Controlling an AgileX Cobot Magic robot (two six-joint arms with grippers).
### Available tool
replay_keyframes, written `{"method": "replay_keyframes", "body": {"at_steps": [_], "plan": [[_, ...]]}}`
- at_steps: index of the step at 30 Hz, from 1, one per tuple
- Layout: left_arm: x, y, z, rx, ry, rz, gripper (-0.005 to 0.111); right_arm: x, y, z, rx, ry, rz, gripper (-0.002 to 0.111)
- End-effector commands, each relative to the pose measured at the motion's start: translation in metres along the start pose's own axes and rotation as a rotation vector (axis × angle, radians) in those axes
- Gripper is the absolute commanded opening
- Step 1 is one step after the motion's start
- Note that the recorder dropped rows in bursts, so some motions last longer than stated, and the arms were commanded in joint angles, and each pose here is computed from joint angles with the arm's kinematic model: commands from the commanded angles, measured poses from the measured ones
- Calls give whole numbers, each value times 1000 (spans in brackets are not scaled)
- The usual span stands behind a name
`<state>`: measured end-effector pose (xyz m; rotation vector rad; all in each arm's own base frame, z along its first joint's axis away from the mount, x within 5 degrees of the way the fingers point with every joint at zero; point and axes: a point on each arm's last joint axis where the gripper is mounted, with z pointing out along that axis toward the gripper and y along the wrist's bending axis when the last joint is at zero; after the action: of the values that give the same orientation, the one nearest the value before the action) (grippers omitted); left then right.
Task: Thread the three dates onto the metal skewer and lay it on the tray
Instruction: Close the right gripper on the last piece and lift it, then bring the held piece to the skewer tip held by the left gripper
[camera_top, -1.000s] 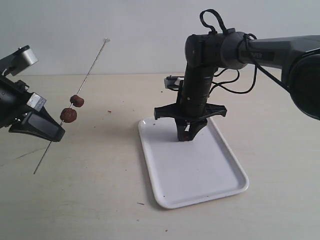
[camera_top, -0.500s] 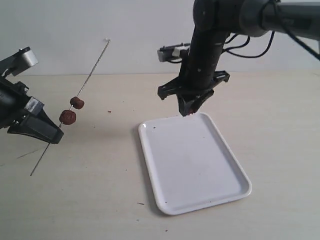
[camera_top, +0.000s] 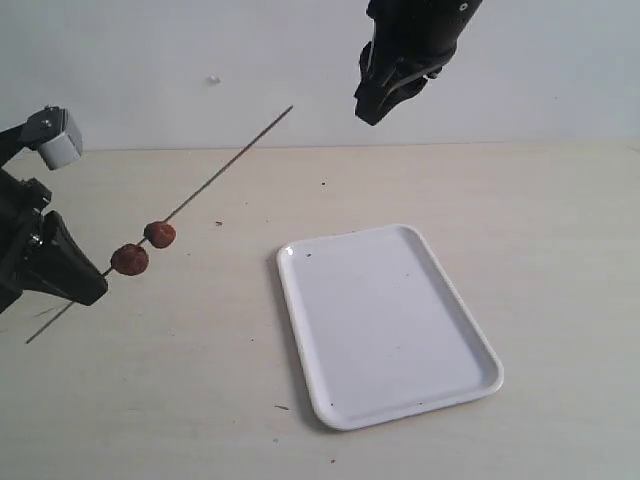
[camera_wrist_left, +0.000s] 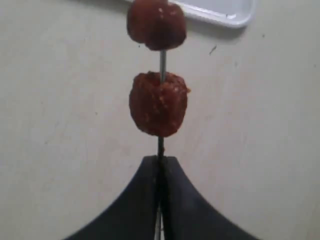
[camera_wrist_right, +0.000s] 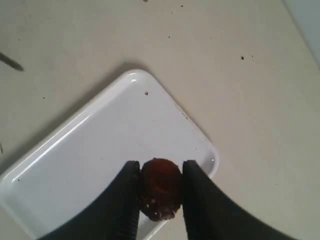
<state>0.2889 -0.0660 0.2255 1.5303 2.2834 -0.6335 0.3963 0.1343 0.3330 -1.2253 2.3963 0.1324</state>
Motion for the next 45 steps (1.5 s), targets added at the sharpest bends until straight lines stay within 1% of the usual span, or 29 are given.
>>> {"method": "replay_keyframes", "body": {"at_steps": [1,3,6,7,11,13,14,16,20,23,24,25,26,27,29,30,32,33,35,39,40,43,45], "plan": [[11,3,-2,-19,118,80,0,11,14,-14,-30,-4,-43,29],[13,3,-2,-19,142,91,0,23,23,-14,-49,26,-52,29],[13,3,-2,-12,143,90,0,48,37,-16,-72,90,-193,29],[13,3,-2,-12,143,90,0,56,42,-15,-85,110,-271,29],[13,3,-2,-12,143,90,0,78,57,-18,-140,127,-673,29],[14,2,-2,-2,144,90,0,81,60,-21,-150,118,-823,29],[14,-1,-2,23,149,88,0,81,60,-23,-150,111,-889,29],[14,-6,-2,82,153,84,0,81,60,-25,-150,104,-958,29],[7,-10,-2,99,91,75,0,81,60,-25,-152,102,-984,29],[-4,-20,3,112,100,84,0,81,60,-25,-152,102,-983,29],[-11,-27,7,123,118,128,0,81,60,-25,-152,102,-983,29],[-13,-31,10,130,138,155,0,81,60,-25,-151,106,-985,29],[-18,-36,14,141,158,190,0,81,58,-24,-122,115,-986,29],[-20,-39,16,148,161,202,0,80,57,-24,-112,114,-985,29],[-26,-43,19,165,131,203,0,80,57,-24,-109,117,-987,29],[-32,-46,20,180,76,177,0,82,56,-25,-116,135,-975,29],[-36,-47,20,190,35,159,0,87,53,-25,-104,207,-948,29],[-36,-47,20,191,32,163,0,88,51,-26,-94,229,-959,29],[-36,-47,20,191,32,163,0,88,51,-26,-94,229,-959,29],[-36,-47,20,192,26,160,0,84,57,-25,-128,153,-923,29],[-37,-48,20,195,15,154,0,82,59,-25,-141,125,-932,29],[-39,-48,20,201,-5,141,0,76,61,-24,-129,56,-947,29],[-39,-49,21,204,-2,133,0,76,61,-25,-123,50,-954,29]]}}
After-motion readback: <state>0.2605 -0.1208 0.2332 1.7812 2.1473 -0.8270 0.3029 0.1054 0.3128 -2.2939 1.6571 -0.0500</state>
